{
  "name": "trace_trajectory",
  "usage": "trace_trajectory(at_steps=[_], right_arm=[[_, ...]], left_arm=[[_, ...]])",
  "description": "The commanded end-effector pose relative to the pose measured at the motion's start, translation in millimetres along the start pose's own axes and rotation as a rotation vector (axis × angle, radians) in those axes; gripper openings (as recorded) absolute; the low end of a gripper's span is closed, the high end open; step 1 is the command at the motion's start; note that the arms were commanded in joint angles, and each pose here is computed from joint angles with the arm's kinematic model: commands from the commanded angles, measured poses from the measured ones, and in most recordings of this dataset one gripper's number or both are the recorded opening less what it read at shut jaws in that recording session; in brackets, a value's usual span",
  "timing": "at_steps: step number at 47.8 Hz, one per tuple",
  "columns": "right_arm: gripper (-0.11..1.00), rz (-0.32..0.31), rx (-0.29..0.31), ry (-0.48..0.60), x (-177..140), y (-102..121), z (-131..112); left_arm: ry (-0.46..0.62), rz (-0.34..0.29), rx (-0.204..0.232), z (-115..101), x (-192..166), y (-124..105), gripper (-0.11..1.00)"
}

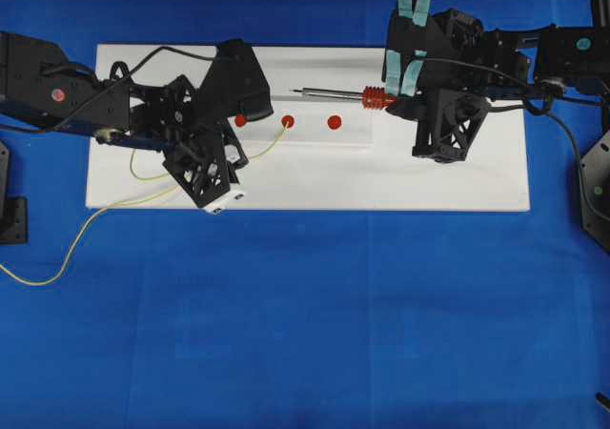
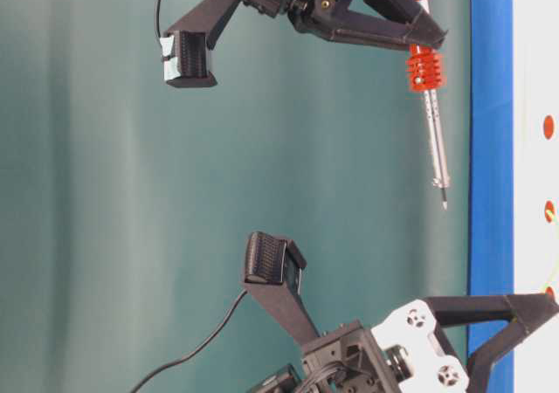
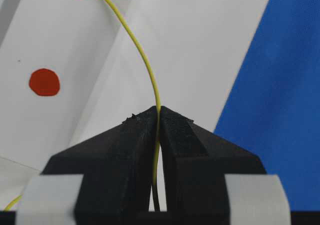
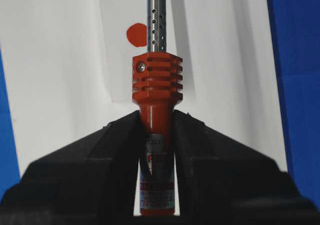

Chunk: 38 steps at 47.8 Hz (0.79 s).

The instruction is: Touch the tip of the soldering iron to the tip of the solder at the mark.

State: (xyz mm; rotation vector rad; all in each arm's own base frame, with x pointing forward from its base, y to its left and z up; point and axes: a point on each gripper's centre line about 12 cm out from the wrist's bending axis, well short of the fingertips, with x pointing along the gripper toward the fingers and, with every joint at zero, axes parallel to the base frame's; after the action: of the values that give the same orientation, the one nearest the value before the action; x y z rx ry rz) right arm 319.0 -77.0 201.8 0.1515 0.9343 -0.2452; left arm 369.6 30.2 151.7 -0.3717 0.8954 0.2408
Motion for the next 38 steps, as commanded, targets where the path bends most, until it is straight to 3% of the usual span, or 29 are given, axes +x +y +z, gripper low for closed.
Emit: trace_trajectory(at_steps=[1,17,38], right_arm=[[0.06,0.002,-0.005,-0.006,1.9,1.7,4.2],[0.06,0.010,-0.024,0.076,31.9,8.9,-4.1],[0.06,0.014,-0.032,0.083,40.6,12.0,-1.0]], left_arm=[[-0.028,-0.013,0.004,7.6,-5.5,-4.7,0.01],[-0.031,-0.014,0.004,8.5,-6.2,-5.0,0.01],[-0.031,-0.014,0.004,8.5,-6.2,-5.0,0.01]])
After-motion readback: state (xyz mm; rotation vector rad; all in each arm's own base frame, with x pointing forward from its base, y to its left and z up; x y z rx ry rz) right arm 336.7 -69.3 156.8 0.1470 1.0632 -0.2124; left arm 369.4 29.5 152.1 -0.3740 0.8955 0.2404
